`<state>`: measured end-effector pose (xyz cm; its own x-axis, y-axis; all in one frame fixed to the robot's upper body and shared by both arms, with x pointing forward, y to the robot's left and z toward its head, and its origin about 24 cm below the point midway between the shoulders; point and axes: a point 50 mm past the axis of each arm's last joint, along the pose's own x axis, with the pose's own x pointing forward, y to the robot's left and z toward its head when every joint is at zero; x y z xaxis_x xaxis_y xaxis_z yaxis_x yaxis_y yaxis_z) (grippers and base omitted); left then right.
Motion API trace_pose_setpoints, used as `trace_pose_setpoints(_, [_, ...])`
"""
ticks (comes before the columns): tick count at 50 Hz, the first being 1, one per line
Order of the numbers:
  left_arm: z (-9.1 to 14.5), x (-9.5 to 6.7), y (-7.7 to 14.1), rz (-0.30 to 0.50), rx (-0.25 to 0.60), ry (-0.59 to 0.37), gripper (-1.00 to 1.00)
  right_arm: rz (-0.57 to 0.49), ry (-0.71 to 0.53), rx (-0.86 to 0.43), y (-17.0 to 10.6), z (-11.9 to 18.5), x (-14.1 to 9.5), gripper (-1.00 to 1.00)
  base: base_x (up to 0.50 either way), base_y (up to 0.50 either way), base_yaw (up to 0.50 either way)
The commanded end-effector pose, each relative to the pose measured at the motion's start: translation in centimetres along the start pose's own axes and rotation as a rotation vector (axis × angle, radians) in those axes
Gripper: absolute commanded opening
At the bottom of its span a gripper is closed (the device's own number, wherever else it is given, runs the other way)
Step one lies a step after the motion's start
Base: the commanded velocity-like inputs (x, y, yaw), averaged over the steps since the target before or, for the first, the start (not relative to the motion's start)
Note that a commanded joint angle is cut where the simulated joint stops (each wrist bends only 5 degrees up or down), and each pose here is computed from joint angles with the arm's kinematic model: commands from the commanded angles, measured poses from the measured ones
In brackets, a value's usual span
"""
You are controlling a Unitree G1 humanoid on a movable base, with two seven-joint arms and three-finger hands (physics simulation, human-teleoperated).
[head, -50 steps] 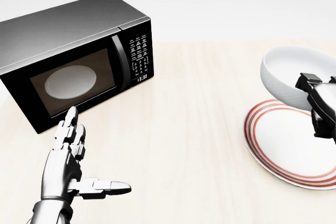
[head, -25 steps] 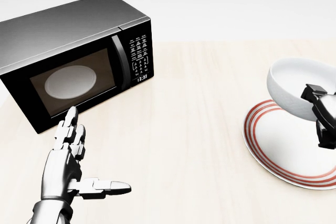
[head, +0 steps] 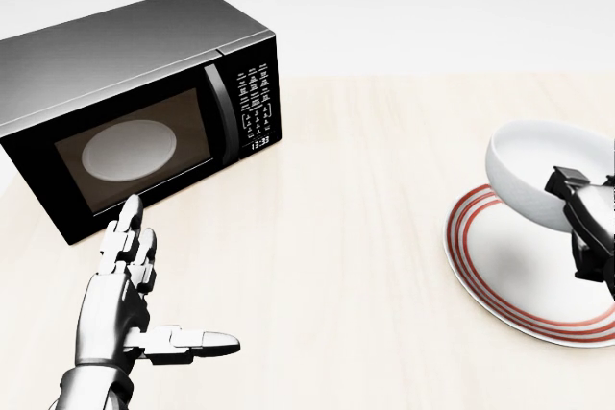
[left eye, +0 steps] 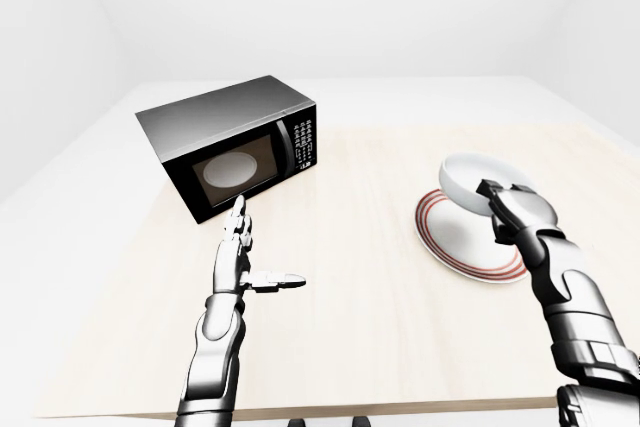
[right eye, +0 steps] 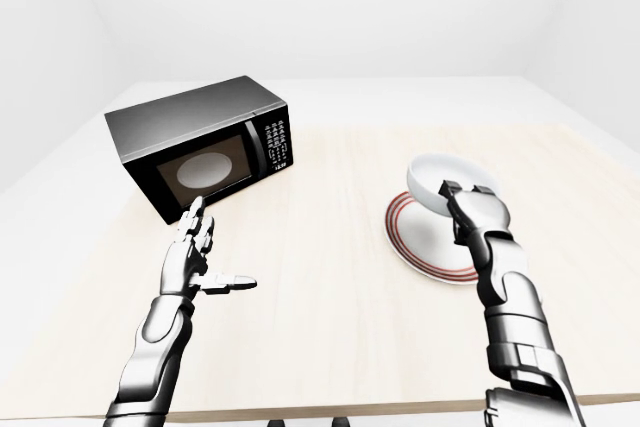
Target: Pick up the white bowl and put it on the plate.
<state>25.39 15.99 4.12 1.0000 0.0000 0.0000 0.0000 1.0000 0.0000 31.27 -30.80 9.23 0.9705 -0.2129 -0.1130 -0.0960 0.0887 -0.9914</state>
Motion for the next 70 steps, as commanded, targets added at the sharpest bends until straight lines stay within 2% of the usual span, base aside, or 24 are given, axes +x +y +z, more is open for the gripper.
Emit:
trace_pose_setpoints(1, [0.0, 0.0, 0.0, 0.0, 0.0, 0.0, 1.0, -0.026, 0.014, 0.015, 0.2, -0.2, 0.5, -1.0, 0.0, 0.0, 0.0])
trace_pose_setpoints(70, [0.0, 0.0, 0.0, 0.0, 0.0, 0.0, 1.0, 0.022, 0.068, 0.01, 2.7, -1.4, 0.8, -1.0, 0.0, 0.0, 0.0])
